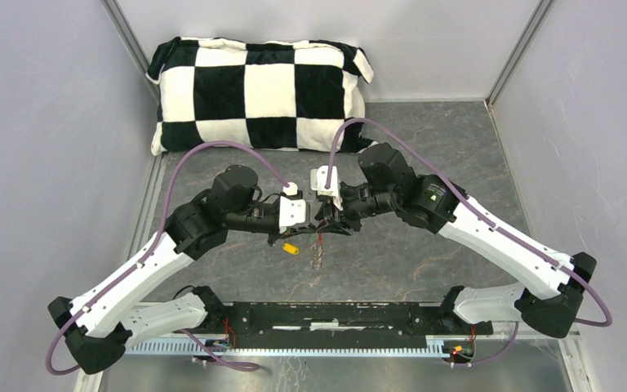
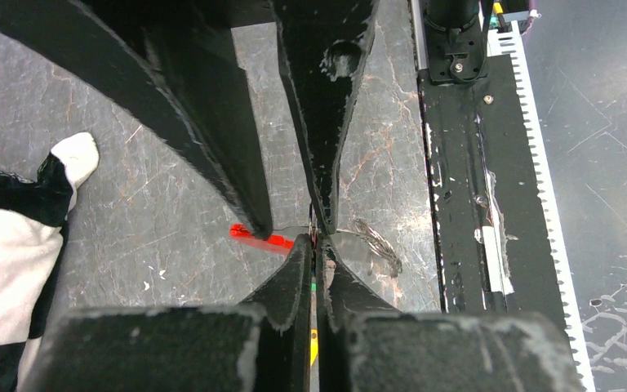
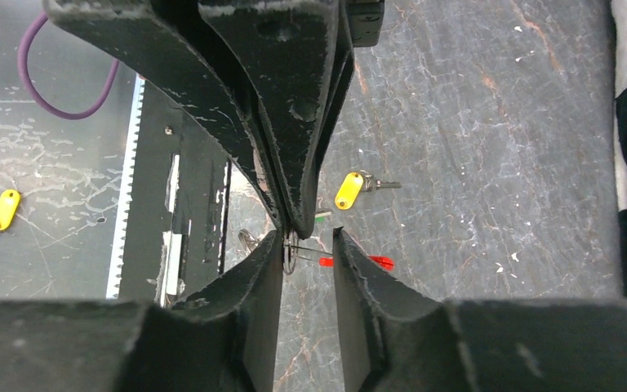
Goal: Put the keys on the keyring
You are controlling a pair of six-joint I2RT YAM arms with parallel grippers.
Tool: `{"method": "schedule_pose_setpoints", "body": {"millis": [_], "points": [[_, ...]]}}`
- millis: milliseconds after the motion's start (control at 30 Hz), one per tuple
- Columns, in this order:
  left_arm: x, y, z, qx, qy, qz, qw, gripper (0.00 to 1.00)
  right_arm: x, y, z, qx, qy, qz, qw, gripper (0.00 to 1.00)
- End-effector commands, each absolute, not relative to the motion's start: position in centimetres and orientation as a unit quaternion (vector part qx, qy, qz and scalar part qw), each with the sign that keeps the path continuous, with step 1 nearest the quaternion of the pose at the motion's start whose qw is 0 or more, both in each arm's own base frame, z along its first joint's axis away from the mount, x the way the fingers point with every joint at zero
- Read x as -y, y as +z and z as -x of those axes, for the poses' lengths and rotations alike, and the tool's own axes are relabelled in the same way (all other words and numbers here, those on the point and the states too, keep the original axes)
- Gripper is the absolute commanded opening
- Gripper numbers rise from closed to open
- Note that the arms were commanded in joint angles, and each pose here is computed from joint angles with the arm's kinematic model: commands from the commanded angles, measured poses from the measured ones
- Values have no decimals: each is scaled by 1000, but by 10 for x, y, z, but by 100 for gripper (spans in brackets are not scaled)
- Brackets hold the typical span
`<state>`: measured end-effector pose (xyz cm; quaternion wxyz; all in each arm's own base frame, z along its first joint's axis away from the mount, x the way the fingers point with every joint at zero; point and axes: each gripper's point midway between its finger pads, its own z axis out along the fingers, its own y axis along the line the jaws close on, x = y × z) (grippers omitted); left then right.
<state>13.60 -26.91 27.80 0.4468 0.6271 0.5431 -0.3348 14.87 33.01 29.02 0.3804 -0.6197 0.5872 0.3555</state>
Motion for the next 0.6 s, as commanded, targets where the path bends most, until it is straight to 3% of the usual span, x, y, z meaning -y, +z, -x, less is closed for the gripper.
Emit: {"method": "schedule_pose_setpoints", "body": {"millis": [0,133,233,467,567], "points": [[271,302,-133,-506,-339,-634,477,2,-335,303,-154,-578,350,621,396,29],[270,303,-131,-504,-340,-634,478,2,-336,309,-158,-577,348,615,410,2],[270,303,-131,-504,-340,-633,479,5,-336,320,-161,-575,352,596,437,0],[260,310,-129,-477,-314,-645,508,48,-329,353,-155,-539,418,528,506,0],[258,316,-127,-450,-301,-652,531,50,-328,356,-148,-527,457,503,510,0]]}}
